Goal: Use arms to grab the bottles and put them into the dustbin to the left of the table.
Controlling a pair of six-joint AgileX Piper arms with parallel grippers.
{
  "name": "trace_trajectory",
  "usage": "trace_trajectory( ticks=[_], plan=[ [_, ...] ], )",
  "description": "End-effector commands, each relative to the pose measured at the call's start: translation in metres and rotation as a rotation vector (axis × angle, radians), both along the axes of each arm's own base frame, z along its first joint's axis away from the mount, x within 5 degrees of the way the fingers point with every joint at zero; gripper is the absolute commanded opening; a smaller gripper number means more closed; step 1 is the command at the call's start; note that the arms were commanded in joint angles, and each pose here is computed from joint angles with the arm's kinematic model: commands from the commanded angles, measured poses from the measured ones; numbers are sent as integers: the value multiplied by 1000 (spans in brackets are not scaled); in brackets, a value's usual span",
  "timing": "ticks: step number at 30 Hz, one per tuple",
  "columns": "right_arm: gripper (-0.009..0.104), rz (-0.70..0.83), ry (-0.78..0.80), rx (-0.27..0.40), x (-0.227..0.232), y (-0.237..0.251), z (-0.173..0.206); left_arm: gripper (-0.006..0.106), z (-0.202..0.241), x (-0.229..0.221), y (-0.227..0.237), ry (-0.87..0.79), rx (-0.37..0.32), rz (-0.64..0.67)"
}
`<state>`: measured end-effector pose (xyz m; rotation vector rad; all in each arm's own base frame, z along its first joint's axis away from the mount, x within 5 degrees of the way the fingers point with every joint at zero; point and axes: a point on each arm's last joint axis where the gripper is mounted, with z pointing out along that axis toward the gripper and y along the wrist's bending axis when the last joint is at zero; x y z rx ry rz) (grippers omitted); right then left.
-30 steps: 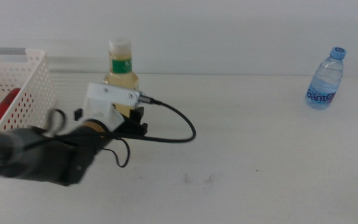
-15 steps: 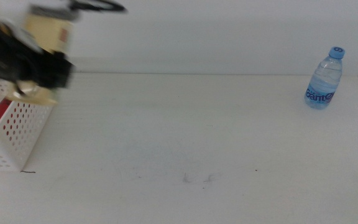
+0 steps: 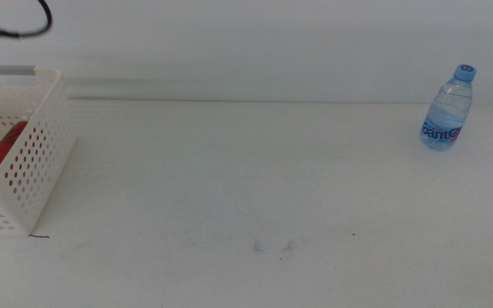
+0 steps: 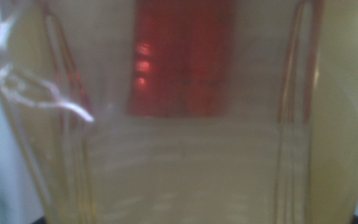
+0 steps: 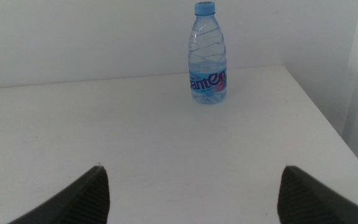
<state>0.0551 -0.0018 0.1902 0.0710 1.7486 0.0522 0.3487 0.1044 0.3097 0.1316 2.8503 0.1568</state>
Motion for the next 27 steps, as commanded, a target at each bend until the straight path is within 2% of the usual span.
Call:
trace_trajectory(
  ticks=[1, 10, 14, 16, 22, 24, 26, 27],
  plan=[
    [88, -6, -7, -17, 0, -1, -1, -2, -5, 11, 2, -33, -9, -14],
    [88, -6, -7, -17, 0, -1, -1, -1, -51, 34, 7, 37, -43, -34],
    [88, -6, -7, -17, 0, -1, -1, 8, -59, 39, 3, 36, -77, -41],
    [88, -6, -7, -17, 0, -1, -1, 19, -60, 40, -1, 39, -75, -55],
    [88, -6, -7, -17, 0, -1, -1, 69, -60, 41, -8, 46, -71, -75],
    [88, -6, -7, -17, 0, -1, -1, 83, -61, 41, -10, 59, -71, -83],
    [88, -6, -7, -17, 0, -1, -1, 93, -59, 40, -12, 71, -79, -62],
    [88, -6, -7, -17, 0, -1, -1, 94, -56, 39, -12, 79, -87, -51]
  ],
)
